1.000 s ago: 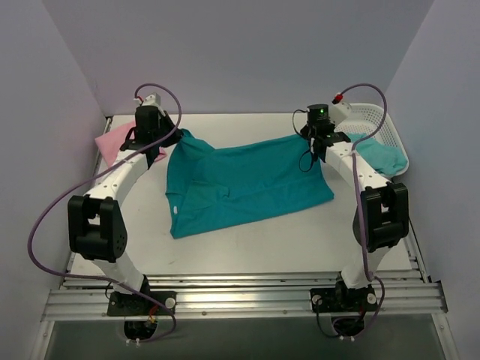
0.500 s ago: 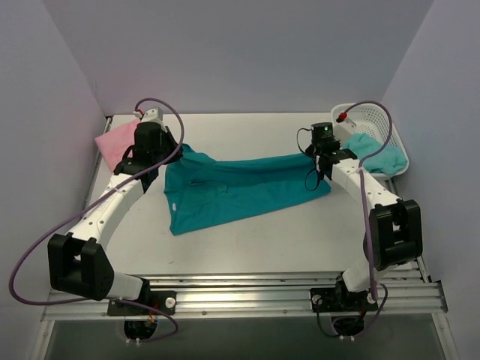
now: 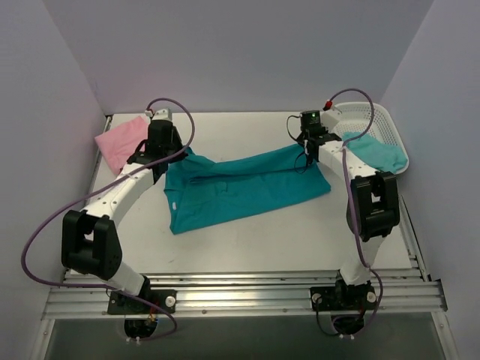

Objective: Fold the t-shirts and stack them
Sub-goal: Fold the tshirt

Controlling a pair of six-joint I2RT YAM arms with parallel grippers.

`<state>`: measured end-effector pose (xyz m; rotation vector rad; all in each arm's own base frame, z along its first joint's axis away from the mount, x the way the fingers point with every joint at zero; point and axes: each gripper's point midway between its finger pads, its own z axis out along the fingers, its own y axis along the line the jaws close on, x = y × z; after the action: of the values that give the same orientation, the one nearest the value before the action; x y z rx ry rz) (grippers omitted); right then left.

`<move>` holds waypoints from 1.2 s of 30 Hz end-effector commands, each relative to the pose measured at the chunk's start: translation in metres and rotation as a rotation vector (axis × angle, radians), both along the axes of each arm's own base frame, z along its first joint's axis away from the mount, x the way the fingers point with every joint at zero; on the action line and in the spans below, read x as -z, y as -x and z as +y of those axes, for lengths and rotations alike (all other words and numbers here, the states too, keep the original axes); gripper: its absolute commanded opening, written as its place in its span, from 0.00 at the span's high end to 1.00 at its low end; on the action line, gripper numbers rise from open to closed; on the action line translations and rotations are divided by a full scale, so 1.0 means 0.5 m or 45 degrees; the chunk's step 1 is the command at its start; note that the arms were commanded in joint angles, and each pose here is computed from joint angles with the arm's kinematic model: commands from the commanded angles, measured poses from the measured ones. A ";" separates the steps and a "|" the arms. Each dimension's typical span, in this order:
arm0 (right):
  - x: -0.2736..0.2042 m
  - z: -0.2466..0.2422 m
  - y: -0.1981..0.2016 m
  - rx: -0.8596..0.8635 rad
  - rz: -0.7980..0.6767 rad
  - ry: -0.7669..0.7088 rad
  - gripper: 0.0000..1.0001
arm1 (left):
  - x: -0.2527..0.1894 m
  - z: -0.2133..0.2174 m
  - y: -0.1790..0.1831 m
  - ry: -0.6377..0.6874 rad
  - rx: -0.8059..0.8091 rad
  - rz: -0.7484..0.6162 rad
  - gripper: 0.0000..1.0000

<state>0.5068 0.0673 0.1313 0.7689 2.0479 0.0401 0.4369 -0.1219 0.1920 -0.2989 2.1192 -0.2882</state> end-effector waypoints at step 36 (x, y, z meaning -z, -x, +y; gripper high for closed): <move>0.056 -0.045 0.034 0.054 0.042 0.016 1.00 | 0.095 0.013 0.094 -0.189 -0.145 -0.007 0.98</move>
<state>0.4906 0.0536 0.0755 0.7884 2.1391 -0.0102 0.3892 -0.1150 0.1185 -0.2761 2.1952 -0.0621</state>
